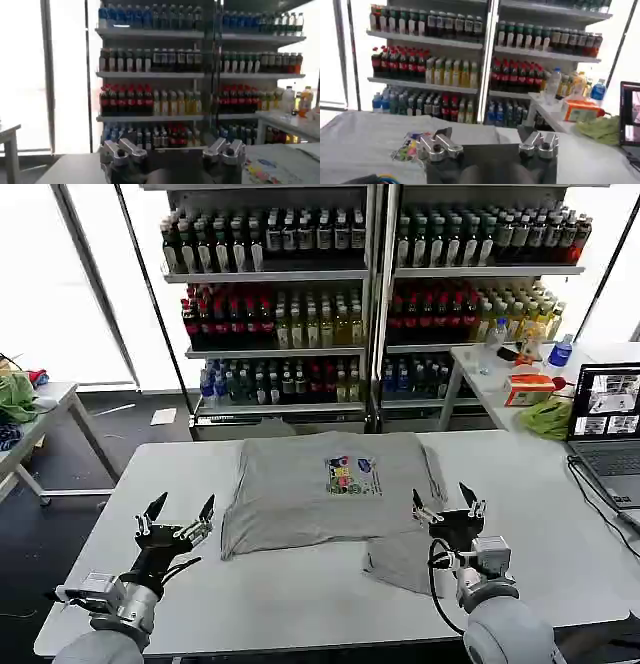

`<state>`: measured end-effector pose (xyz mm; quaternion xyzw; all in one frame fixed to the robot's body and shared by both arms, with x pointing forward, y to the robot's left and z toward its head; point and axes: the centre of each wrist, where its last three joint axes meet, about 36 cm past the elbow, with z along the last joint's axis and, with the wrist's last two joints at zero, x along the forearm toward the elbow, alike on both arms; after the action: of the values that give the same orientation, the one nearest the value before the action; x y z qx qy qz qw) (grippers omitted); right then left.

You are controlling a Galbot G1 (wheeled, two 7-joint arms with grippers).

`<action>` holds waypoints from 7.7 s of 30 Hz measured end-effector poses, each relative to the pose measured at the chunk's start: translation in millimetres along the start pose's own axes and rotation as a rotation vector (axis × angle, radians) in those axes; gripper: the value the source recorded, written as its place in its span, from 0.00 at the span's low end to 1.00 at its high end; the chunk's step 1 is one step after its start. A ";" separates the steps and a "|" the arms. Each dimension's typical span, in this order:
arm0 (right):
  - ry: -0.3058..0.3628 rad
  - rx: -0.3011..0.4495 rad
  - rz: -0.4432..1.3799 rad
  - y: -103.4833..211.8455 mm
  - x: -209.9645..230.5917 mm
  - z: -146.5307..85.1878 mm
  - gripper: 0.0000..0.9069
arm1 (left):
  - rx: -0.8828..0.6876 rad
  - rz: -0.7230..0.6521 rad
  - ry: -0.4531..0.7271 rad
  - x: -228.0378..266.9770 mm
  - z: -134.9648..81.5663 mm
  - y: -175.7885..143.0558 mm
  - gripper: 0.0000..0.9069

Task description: Fold and organize the clothes.

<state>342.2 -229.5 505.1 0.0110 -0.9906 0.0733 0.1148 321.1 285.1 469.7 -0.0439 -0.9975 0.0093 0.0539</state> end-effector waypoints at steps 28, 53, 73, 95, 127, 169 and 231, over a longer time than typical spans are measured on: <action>0.235 0.031 -0.072 3.8 21.3 56.8 1.00 | -0.031 0.064 0.244 -5.6 22.5 2.0 1.00; 0.327 -0.034 -0.045 15.1 40.9 76.2 1.00 | -0.038 0.122 0.390 -30.8 54.3 7.8 1.00; 0.345 -0.063 -0.027 21.9 34.2 86.0 1.00 | -0.051 0.165 0.411 -53.2 64.8 5.7 1.00; 0.379 -0.113 -0.036 31.2 30.0 97.5 0.00 | -0.072 0.176 0.457 -49.6 75.3 4.1 0.01; 0.330 -0.144 -0.027 28.1 31.0 79.5 0.00 | -0.055 0.186 0.409 -55.7 70.5 -5.3 0.00; 0.004 -0.126 0.008 12.3 -118.9 -17.4 0.00 | 0.046 0.164 0.227 -138.5 30.4 3.2 0.00; 0.151 -0.184 0.124 21.3 -192.5 3.4 1.00 | -0.005 0.084 0.345 -187.9 30.6 15.1 1.00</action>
<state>528.0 -207.9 454.7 -0.0666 -0.9805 -0.0104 0.1847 505.2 283.0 418.8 -0.0867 -0.9707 0.0016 0.2239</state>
